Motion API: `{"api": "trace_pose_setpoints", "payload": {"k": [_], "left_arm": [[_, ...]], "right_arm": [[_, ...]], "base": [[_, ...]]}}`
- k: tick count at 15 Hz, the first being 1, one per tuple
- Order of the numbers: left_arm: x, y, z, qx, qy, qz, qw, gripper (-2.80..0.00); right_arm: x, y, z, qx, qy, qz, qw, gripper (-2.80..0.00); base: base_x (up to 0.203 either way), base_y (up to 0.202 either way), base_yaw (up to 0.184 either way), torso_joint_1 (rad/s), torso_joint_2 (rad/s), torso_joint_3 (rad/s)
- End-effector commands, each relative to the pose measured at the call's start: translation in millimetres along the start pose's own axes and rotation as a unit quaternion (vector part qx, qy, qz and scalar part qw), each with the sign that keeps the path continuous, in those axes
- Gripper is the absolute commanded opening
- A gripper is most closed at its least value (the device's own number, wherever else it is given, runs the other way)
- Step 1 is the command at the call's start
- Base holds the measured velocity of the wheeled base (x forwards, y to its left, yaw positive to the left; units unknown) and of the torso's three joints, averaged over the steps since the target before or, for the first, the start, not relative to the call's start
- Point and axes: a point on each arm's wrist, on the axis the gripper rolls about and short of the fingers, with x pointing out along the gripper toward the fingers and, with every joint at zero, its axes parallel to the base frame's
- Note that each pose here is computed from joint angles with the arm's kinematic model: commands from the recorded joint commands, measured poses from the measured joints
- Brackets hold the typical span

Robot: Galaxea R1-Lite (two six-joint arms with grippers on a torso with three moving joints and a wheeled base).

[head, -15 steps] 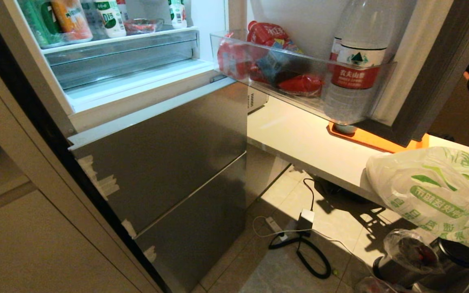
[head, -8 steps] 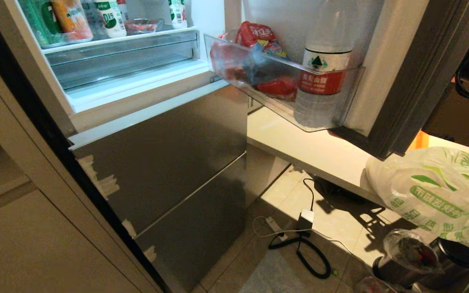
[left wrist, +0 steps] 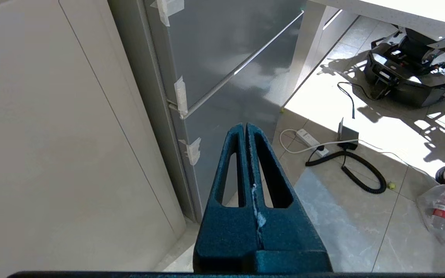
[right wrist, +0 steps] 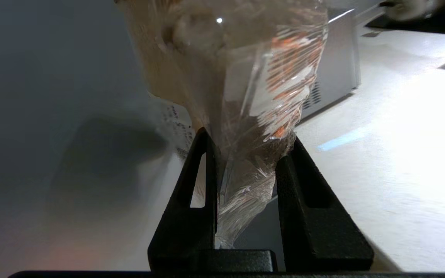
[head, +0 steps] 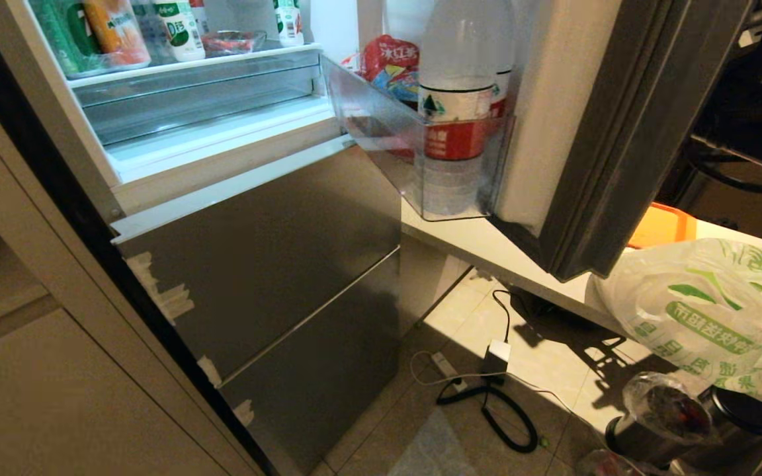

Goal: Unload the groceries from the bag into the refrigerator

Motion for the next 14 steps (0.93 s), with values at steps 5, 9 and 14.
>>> {"api": "trace_pose_setpoints", "payload": {"k": [5,9,14], "left_arm": [[0,0.0,0,0.000,0.001,0.000,1.0000,-2.80],[0,0.0,0,0.000,0.001,0.000,1.0000,-2.80],[0,0.0,0,0.000,0.001,0.000,1.0000,-2.80]], "right_arm": [[39,62,-34,0.017,0.008,0.050,0.999,-2.80],[38,71,-32,0.021,-0.029,0.039,0.999,-2.80],[6,68,-16,0.028,-0.056,0.030,0.998,-2.80]], "base": [[0.000,0.000,0.000,0.000,0.00,0.000],[0.000,0.000,0.000,0.000,0.00,0.000],[0.000,0.000,0.000,0.000,0.00,0.000]]}}
